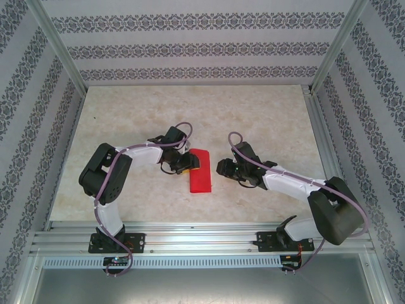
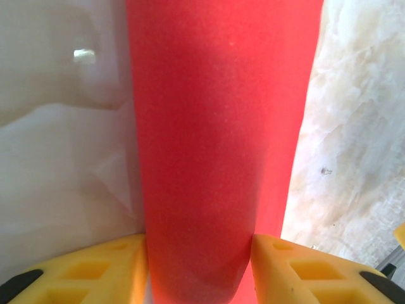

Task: Fold a paper plane with a square sheet of paper (fold left side to right side)
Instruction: First fold in half a square sheet of paper at the center of the table, then press the square sheet of paper at the center of the table.

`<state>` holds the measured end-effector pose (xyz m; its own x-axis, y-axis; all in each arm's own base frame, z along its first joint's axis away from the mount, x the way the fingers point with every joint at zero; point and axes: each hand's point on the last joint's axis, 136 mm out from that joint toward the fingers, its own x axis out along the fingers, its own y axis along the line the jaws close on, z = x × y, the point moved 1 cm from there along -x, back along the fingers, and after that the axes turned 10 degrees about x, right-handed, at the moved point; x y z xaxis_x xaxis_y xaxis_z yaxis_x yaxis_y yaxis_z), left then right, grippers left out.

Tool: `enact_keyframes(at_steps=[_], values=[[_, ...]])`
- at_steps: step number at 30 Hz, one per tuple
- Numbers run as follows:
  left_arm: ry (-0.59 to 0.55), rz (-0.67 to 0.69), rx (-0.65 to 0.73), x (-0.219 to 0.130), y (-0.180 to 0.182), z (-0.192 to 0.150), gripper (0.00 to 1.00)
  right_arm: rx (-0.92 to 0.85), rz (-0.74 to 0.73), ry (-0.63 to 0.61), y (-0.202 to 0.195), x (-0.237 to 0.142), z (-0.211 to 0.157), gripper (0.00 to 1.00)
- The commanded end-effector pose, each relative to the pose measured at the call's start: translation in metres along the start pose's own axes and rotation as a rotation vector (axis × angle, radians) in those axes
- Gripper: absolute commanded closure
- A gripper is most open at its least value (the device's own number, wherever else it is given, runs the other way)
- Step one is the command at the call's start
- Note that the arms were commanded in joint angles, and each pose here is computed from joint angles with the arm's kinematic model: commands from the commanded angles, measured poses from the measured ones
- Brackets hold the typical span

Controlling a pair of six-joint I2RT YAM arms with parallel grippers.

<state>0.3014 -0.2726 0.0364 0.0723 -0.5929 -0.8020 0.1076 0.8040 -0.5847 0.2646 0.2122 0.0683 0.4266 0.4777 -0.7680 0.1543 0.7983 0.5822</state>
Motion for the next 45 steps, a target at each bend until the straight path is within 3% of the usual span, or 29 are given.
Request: enact_keyframes(at_steps=[1,6,25,45], values=[[0.038,0.029,0.021,0.019,-0.005,-0.009,0.53,-0.015,0.020,0.009,0.001,0.005,-0.001,0.61],[0.053,0.049,0.039,0.023,-0.007,-0.011,0.52,-0.012,0.032,0.017,0.003,0.006,-0.003,0.61],[0.022,0.104,0.031,0.018,0.006,-0.014,0.65,-0.015,0.025,0.034,0.003,0.010,-0.005,0.62],[0.005,0.114,-0.006,0.020,0.015,-0.016,0.61,-0.036,0.047,0.075,0.018,0.021,-0.014,0.62]])
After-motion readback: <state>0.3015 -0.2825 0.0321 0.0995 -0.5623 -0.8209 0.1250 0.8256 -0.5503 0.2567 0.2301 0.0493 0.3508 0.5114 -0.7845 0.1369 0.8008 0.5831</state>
